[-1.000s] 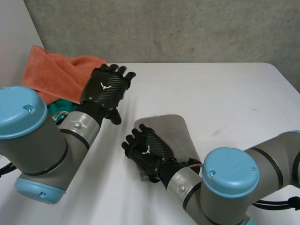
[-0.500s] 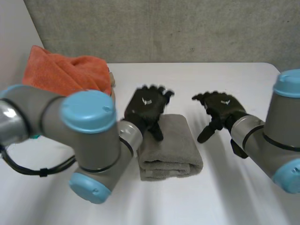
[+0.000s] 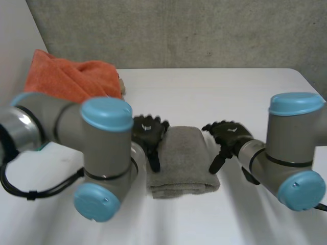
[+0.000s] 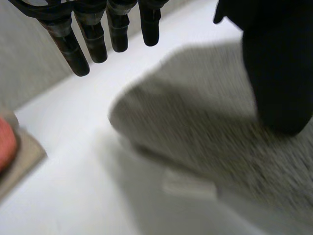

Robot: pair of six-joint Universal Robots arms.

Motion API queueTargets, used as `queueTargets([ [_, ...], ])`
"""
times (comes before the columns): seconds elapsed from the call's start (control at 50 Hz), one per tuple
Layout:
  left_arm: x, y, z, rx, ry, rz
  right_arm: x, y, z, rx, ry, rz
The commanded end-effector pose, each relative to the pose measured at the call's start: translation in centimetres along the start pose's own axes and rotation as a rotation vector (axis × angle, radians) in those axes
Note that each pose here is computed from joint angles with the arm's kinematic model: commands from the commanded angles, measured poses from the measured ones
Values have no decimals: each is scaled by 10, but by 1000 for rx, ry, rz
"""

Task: Fold the laundry.

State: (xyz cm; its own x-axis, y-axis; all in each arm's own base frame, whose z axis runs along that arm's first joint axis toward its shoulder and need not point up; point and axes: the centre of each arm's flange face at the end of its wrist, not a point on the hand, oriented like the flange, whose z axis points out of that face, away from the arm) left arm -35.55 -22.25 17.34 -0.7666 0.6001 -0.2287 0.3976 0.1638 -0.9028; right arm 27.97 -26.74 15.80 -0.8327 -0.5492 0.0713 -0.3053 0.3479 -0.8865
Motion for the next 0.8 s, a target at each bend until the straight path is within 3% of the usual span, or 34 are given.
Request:
queueTargets([
  [0.02, -30, -63, -14, 217, 89, -27, 7, -15, -33, 136, 96, -3],
  [0.14, -32, -97, -25, 357, 297, -4, -1, 17, -44, 48, 69, 45],
  [0.28, -17, -96, -34, 363, 511, -4, -11, 32, -40, 25, 8, 161],
  [0.4, -11, -91, -38, 331, 539, -16, -21, 43, -29, 5, -67, 214],
  [0.58, 0, -92, -43, 337, 565, -7, -42, 51, -13, 19, -120, 175],
  [0.8, 3, -92, -45, 340, 572, -5, -31, 36, 9, 137, -35, 134],
])
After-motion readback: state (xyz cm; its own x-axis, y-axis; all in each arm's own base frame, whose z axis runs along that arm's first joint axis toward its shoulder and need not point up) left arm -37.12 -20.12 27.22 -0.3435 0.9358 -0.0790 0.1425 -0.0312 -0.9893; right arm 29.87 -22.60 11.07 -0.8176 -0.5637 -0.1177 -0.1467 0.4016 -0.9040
